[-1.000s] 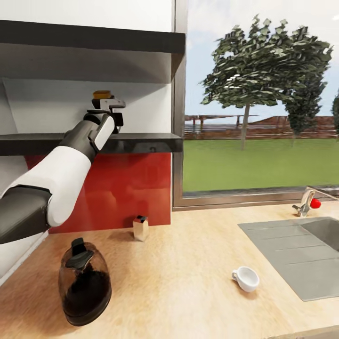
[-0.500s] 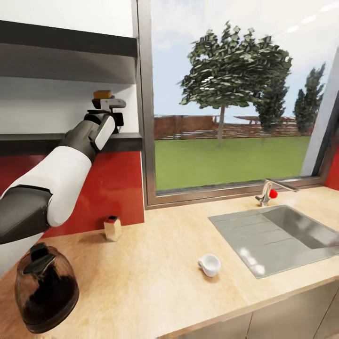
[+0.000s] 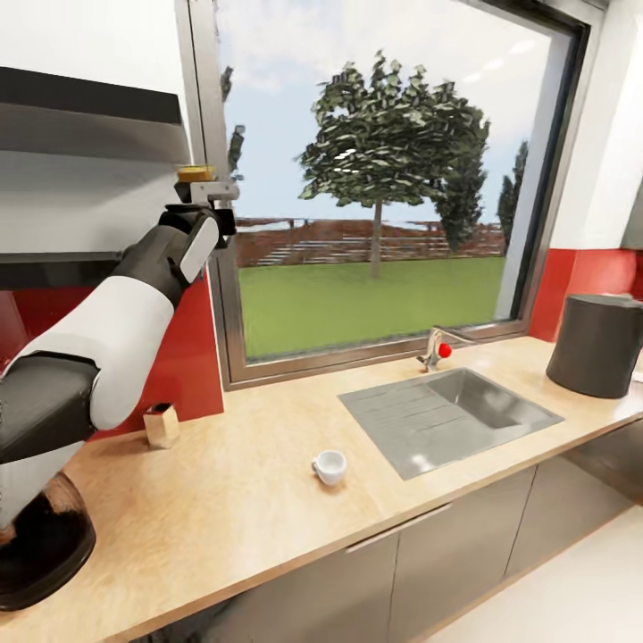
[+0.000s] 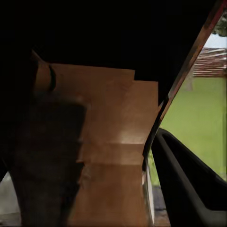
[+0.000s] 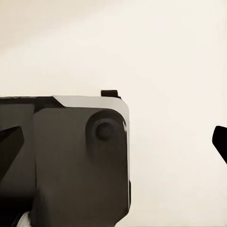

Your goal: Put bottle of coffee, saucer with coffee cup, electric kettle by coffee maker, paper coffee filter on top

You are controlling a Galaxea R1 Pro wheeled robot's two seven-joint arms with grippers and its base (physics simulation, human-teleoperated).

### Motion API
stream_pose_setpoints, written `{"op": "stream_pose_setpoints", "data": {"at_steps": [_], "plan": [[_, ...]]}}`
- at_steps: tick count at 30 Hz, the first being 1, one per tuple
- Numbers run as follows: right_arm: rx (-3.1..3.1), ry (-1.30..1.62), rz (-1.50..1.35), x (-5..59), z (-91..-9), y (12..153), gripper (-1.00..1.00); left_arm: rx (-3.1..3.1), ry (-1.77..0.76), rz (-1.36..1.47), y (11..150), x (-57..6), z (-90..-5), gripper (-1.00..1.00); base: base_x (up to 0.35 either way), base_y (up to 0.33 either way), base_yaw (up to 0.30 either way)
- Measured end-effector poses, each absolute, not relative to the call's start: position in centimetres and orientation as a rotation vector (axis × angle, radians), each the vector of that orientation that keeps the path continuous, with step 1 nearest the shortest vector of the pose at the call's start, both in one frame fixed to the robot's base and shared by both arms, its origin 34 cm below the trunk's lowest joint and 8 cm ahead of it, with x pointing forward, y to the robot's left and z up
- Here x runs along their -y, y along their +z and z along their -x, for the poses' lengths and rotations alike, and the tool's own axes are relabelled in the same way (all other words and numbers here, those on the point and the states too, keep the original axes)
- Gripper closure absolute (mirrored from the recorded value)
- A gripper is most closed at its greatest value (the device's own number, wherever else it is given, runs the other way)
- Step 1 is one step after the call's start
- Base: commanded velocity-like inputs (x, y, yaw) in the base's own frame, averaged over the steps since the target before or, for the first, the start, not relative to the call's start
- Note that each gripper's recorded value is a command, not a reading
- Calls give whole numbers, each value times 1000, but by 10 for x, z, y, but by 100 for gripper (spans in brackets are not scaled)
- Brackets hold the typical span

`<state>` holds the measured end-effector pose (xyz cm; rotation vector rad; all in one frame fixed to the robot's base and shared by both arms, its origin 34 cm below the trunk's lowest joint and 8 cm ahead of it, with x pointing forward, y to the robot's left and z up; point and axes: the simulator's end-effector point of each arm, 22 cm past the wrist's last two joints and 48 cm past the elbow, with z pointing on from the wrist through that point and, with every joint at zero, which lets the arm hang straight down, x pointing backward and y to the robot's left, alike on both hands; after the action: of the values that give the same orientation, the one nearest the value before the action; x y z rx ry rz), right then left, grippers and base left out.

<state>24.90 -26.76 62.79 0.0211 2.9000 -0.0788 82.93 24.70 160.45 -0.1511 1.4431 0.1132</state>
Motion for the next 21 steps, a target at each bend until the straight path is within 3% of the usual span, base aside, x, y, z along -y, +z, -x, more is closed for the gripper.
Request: {"op": "stream_pose_setpoints", "data": {"at_steps": [9,21], "plan": [[-2900,-81,-22,268,-249,628,-100,-1450,58,103,1602,-201,-828,100,-226,-196,-256],[-2869,-77,-29,267,-262,631,-100,-1632,-59,-27,1463,-144,-850,100,-55,-44,-13]]}}
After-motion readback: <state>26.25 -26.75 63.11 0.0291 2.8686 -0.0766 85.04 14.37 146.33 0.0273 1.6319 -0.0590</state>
